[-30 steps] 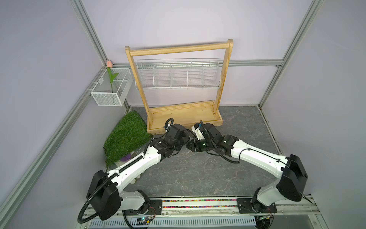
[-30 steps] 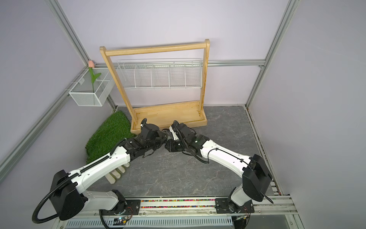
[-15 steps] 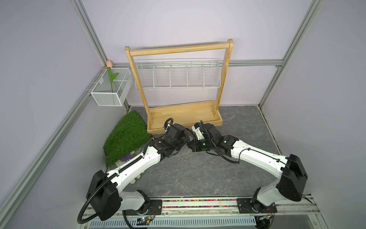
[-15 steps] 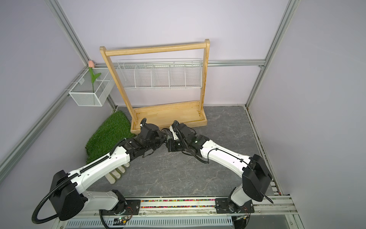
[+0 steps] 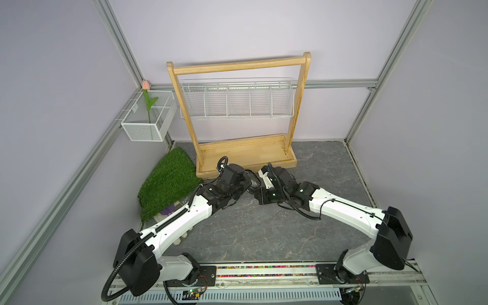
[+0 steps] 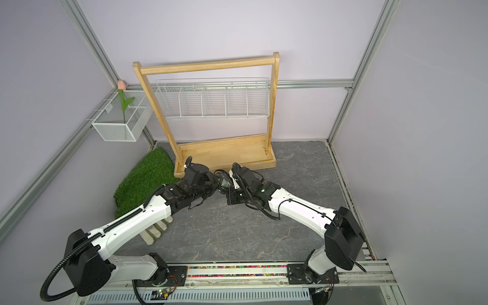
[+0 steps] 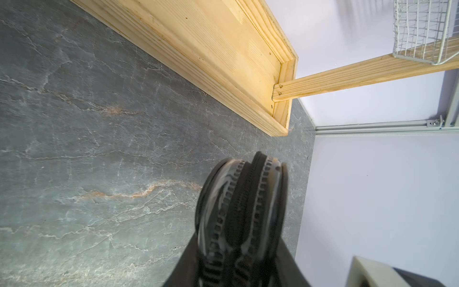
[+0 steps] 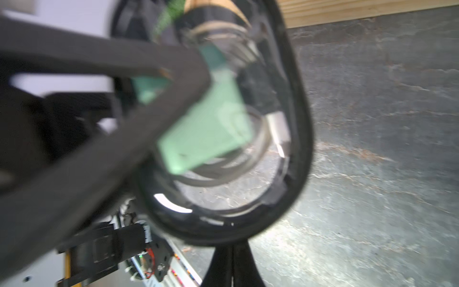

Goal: Pack away charging kits
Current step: Zip the zipper on the storage bag.

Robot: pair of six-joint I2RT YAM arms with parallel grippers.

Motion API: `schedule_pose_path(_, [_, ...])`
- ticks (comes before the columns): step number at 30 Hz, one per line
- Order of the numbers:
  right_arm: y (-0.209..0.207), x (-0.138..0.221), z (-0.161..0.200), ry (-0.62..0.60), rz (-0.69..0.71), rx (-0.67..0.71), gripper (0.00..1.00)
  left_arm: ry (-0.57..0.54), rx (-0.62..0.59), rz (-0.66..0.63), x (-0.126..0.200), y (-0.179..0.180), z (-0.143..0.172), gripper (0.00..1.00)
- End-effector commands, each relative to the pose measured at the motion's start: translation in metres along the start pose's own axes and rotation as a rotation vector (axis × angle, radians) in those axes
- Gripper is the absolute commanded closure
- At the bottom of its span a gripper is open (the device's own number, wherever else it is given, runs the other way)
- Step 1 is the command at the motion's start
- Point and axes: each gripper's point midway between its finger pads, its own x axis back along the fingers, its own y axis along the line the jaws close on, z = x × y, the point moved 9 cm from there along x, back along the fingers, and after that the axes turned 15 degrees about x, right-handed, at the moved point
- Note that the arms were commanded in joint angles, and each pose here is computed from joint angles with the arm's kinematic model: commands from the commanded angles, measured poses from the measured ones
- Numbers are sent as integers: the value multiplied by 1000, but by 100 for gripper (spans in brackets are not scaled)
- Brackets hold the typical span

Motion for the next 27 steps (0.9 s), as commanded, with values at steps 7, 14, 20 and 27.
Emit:
schedule_pose_path(7, [7,19,-7,-74,-81,51,94,10,-11,44,9,-9,-4,81])
schedule_pose_path(14, [22,23,-18,-100,-202,80,68,23,-10,47,8,-12,-3,81])
schedule_pose_path(20, [18,17,-18,-91,-196,65,58,27,-14,59,11,-17,-4,81])
schedule_pose_path(27, [14,18,-27,-124,-210,77,57,47,-14,72,13,-20,-3,81])
